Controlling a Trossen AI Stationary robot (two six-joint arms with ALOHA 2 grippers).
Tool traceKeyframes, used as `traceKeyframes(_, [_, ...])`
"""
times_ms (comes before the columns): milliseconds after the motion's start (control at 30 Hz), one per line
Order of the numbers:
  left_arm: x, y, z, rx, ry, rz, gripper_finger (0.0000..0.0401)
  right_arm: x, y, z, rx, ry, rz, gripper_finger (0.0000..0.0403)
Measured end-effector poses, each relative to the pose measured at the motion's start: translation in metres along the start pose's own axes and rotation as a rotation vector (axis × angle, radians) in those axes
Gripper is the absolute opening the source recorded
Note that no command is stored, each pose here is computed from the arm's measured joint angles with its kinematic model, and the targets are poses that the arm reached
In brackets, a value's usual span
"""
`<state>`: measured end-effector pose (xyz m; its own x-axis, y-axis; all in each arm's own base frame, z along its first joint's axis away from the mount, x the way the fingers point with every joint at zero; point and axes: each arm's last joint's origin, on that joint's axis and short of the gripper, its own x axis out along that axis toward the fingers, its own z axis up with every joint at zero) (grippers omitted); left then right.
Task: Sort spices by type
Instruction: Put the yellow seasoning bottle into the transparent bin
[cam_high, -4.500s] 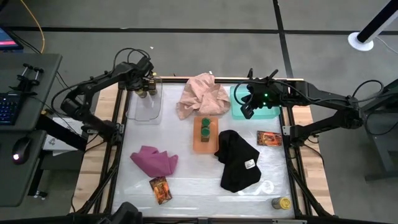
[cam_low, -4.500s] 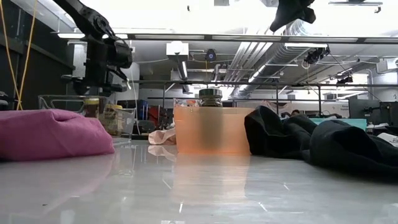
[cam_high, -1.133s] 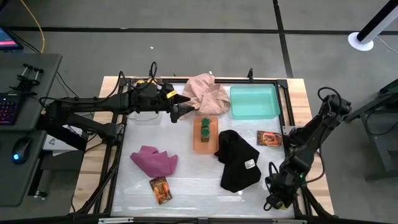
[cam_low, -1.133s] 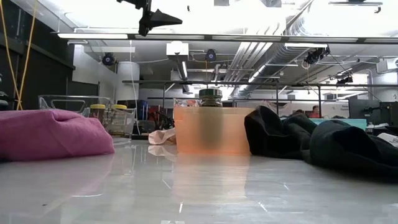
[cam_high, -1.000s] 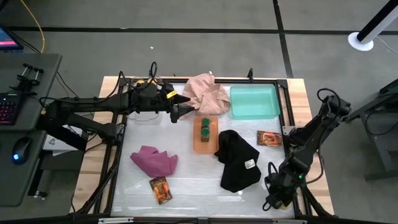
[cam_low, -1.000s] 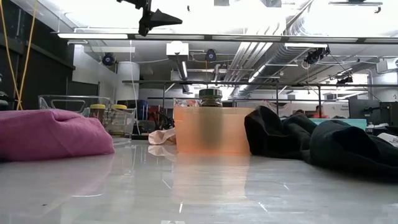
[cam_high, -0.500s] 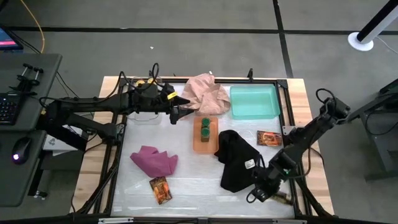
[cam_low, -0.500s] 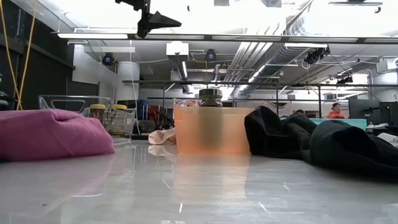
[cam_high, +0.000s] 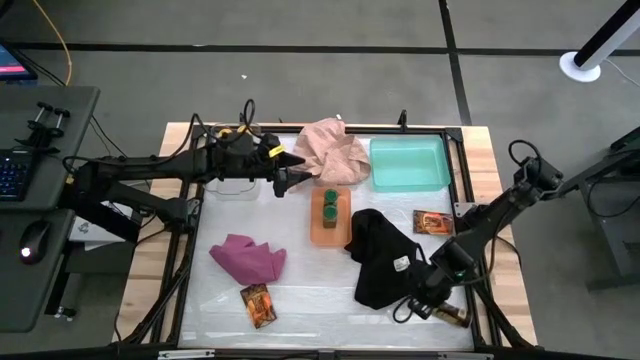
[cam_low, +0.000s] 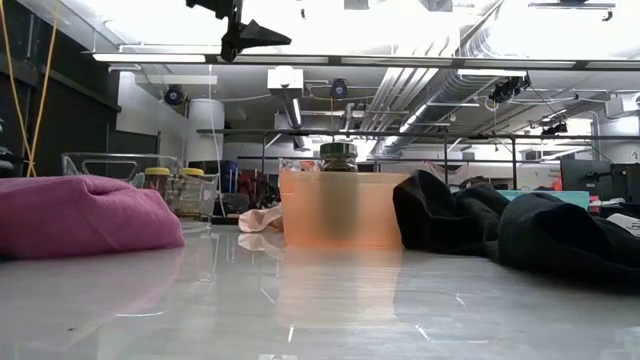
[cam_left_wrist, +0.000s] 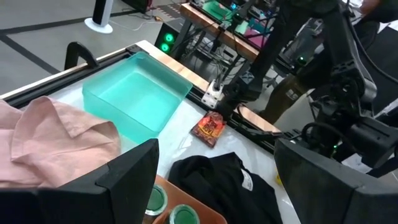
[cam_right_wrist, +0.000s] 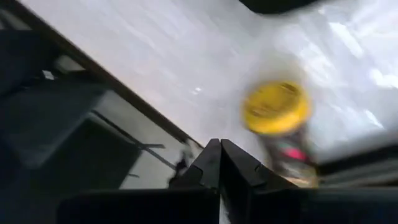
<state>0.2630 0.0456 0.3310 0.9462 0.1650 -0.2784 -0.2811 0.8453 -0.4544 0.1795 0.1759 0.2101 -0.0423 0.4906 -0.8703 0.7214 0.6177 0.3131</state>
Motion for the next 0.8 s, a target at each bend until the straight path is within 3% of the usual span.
traceKeyframes(100, [0.0, 0.001, 0.001, -0.002, -0.003, 0.005, 0.0305, 0.002, -0.005, -0.006, -0.001, 0.031, -0.056, 0.0016])
traceKeyframes(200, [0.0, 0.001, 0.001, -0.002, -0.003, 0.006, 0.0305, 0.004, -0.007, -0.012, -0.024, 0.053, -0.075, 0.0059])
traceKeyframes(400, [0.0, 0.002, 0.001, -0.002, -0.001, 0.007, 0.0305, 0.012, -0.011, -0.032, -0.138, 0.042, -0.116, 0.0209])
traceKeyframes(567, [0.0, 0.001, 0.0, -0.005, 0.001, 0.007, 0.0305, 0.026, -0.019, -0.043, -0.158, 0.056, -0.2, 0.0322])
traceKeyframes(667, [0.0, 0.001, 0.0, -0.005, 0.002, 0.008, 0.0305, 0.036, -0.021, -0.044, -0.203, 0.064, -0.24, 0.0358])
traceKeyframes(800, [0.0, 0.001, 0.0, -0.005, 0.002, 0.007, 0.0305, 0.051, -0.022, -0.039, -0.229, 0.067, -0.3, 0.0369])
